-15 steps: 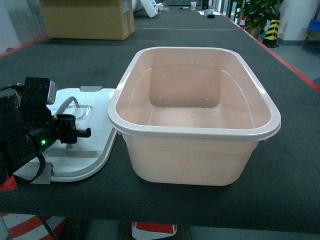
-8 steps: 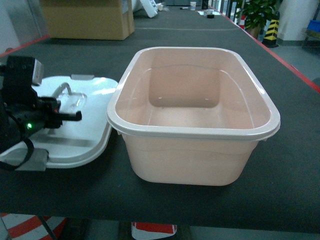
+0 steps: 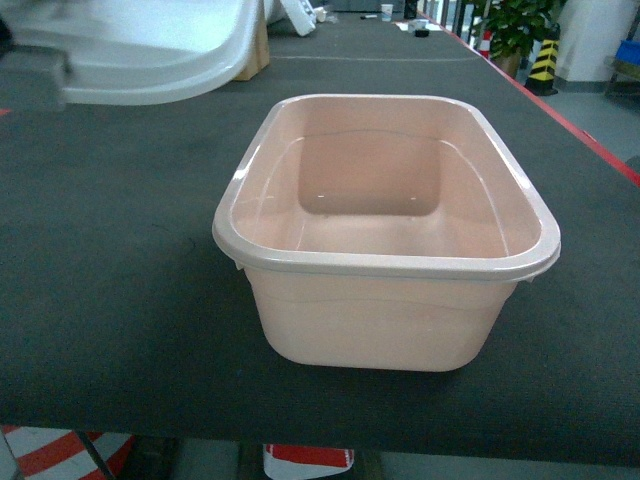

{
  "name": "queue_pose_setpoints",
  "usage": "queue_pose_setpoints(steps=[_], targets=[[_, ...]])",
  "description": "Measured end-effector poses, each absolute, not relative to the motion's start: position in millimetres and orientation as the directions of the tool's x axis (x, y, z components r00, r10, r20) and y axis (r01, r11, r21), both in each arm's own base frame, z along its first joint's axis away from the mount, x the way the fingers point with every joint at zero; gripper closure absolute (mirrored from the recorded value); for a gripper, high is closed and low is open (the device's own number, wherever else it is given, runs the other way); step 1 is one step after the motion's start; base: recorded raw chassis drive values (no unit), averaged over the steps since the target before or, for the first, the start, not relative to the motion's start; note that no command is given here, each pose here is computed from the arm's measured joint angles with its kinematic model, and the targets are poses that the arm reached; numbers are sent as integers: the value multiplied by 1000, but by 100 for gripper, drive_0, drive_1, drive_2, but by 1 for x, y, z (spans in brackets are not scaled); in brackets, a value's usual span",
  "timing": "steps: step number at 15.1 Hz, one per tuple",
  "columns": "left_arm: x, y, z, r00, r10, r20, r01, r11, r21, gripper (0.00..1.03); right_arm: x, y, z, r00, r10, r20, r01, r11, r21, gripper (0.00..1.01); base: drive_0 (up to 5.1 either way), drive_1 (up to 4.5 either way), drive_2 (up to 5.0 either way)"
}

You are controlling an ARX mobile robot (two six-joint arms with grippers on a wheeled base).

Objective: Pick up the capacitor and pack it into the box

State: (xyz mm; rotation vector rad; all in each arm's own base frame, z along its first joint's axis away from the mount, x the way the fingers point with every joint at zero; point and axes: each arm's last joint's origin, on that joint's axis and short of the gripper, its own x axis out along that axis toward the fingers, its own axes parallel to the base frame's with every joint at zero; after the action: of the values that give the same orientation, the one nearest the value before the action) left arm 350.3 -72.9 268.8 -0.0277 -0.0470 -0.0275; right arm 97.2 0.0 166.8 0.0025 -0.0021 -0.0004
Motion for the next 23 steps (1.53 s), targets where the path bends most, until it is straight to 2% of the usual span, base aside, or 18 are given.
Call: queue_pose_setpoints(steps=[2, 4, 8, 12, 15, 18, 21, 23], targets=[[344, -161, 246, 993, -110, -54, 106, 992, -63, 101, 97, 0, 167, 1000, 0, 2, 0, 1000, 2, 3, 0, 0, 0], [342, -184, 238, 986, -146, -77, 141, 988, -69, 101, 97, 0, 167, 1000, 0, 2, 0, 1000, 2, 3, 0, 0, 0], [340, -218, 222, 975, -185, -121, 179, 982, -61, 101, 97, 0, 167, 1000, 0, 2, 0, 1000, 2, 3, 0, 0, 0], [345, -238, 211, 974, -160, -161, 153, 987, -56, 101, 97, 0, 167, 1000, 0, 2, 0, 1000, 2, 3, 0, 0, 0], [345, -254, 200, 967, -175, -187, 167, 984, -59, 101, 97, 0, 167, 1000, 0, 2, 0, 1000, 2, 3, 0, 0, 0], [350, -258, 189, 963, -175, -207, 168, 984, -54, 99, 97, 0, 167, 1000, 0, 2, 0, 1000, 2, 3, 0, 0, 0], [351, -258, 191, 967, -179, -183, 168, 983, -73, 65, 97, 0, 167, 1000, 0, 2, 0, 1000, 2, 3, 0, 0, 0], [349, -248, 201, 974, -174, -145, 161, 982, -94, 42, 97, 0, 167, 1000, 0, 2, 0, 1000, 2, 3, 0, 0, 0]])
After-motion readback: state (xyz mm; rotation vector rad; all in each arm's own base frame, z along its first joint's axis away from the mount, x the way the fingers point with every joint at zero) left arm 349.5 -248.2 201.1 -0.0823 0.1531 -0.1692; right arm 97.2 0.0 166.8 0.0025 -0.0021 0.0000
